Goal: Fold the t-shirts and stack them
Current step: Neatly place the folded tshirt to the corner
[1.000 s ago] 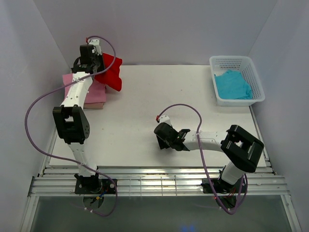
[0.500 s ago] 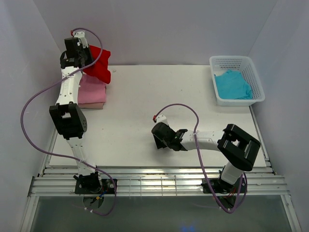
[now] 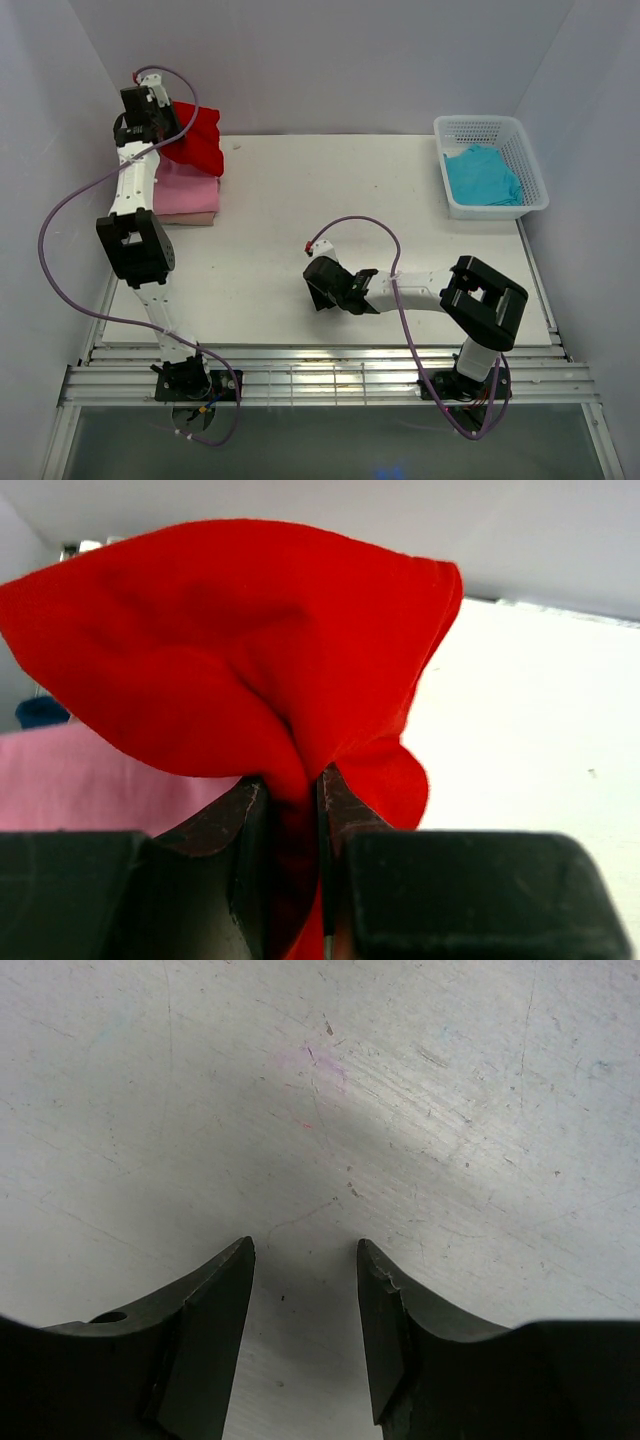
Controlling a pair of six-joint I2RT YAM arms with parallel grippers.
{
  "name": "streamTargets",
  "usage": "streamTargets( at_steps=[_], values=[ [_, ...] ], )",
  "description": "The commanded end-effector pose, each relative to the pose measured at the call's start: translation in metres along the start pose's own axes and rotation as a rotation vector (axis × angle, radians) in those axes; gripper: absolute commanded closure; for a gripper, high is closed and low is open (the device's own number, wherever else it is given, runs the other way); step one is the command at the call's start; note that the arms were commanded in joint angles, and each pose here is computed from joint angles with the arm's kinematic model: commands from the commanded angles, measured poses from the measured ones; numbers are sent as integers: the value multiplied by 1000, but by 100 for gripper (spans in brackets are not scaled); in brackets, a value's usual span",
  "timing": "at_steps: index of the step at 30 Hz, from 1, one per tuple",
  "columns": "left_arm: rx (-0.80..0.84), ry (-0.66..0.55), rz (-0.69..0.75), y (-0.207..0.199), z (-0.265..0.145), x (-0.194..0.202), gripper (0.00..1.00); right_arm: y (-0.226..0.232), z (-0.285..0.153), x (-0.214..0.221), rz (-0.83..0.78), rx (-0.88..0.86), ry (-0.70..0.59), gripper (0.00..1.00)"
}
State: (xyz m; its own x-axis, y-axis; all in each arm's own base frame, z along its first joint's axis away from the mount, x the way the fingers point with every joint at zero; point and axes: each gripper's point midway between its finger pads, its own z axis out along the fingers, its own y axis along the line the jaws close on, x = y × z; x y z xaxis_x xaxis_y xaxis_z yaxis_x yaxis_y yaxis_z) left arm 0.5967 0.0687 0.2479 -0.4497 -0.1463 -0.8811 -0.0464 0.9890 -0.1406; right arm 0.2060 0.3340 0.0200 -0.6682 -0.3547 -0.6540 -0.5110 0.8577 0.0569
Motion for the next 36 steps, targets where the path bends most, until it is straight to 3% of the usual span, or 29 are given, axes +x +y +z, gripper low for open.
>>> streamTargets(
  at_steps=[1,16,36],
  values=[
    [-16,-78,-28,22,-23,-22,100,-11,1,84,-57,12,270,49],
    [-123,-69,-104,79,-48,-5,100,-7,-7,79,-99,23,269,49],
    [-206,139,-148,103,-13,92,100,-1,-12,70,-106,31,244,49]
  ],
)
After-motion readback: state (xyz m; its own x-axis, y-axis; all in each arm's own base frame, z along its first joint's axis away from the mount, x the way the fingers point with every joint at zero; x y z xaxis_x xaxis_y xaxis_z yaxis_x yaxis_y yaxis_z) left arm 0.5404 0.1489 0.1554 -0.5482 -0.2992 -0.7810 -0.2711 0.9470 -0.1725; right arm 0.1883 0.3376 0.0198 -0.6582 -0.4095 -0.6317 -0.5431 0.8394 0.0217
